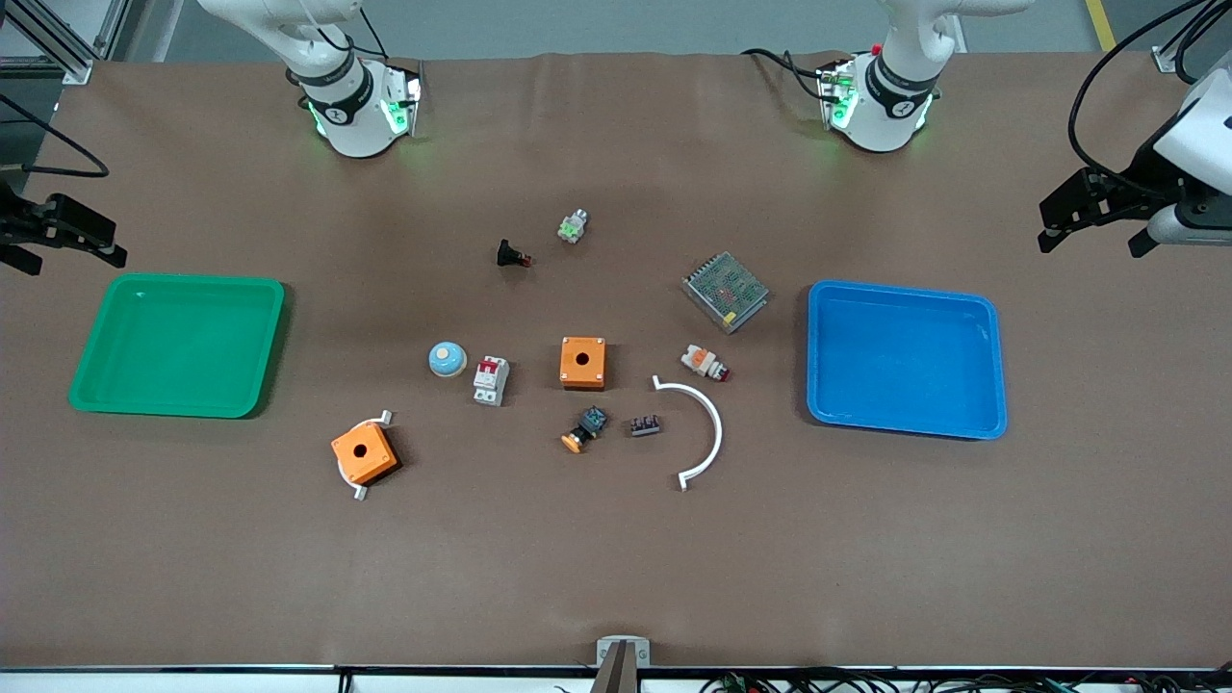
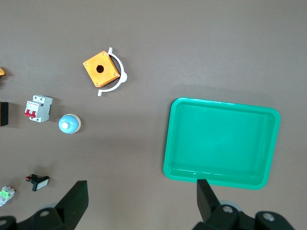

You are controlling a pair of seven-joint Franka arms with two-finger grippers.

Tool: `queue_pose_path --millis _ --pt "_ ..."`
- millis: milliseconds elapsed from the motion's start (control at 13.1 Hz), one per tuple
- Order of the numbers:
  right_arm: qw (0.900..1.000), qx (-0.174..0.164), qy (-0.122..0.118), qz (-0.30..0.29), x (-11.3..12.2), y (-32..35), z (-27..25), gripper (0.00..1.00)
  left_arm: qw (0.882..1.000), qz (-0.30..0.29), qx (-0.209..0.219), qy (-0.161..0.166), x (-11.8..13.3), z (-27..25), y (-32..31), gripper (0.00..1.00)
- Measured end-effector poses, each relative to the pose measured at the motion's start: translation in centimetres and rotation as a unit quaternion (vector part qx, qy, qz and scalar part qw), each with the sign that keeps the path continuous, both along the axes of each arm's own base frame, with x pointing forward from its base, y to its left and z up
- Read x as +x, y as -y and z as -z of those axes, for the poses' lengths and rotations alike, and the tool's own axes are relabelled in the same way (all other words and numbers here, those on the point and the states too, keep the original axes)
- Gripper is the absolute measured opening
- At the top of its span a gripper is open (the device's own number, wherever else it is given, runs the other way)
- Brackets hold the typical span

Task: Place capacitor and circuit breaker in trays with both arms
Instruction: 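Reach the right gripper to the breaker while the left gripper reaches the capacitor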

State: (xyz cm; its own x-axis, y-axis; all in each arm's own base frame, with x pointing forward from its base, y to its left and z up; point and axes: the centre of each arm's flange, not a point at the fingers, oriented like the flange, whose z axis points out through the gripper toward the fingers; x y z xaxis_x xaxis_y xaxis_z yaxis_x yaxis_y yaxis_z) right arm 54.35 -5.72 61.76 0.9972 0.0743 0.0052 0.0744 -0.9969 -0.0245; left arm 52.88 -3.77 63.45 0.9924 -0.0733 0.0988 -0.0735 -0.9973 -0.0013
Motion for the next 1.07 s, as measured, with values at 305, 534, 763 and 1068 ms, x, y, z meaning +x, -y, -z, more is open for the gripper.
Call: queue_pose_path --millis 305,534,763,1068 --pt "1.000 0.001 0.000 0.000 0.0 0.0 0.0 1.00 1.000 -0.005 0.000 -0.001 0.1 0.1 0.1 1.00" --pt "1.000 0.001 0.000 0.000 0.0 0.0 0.0 1.00 1.000 -0.007 -0.001 -0.011 0.6 1.0 0.1 1.00" --pt "1.000 0.002 0.000 0.000 0.0 0.0 0.0 1.00 0.999 -0.008 -0.027 -0.040 2.0 3.8 1.0 1.00" --pt "1.000 0.008 0.007 0.013 0.7 -3.9 0.8 1.00 0.996 -0.007 -0.041 -0.080 4.8 8.7 4.3 1.00"
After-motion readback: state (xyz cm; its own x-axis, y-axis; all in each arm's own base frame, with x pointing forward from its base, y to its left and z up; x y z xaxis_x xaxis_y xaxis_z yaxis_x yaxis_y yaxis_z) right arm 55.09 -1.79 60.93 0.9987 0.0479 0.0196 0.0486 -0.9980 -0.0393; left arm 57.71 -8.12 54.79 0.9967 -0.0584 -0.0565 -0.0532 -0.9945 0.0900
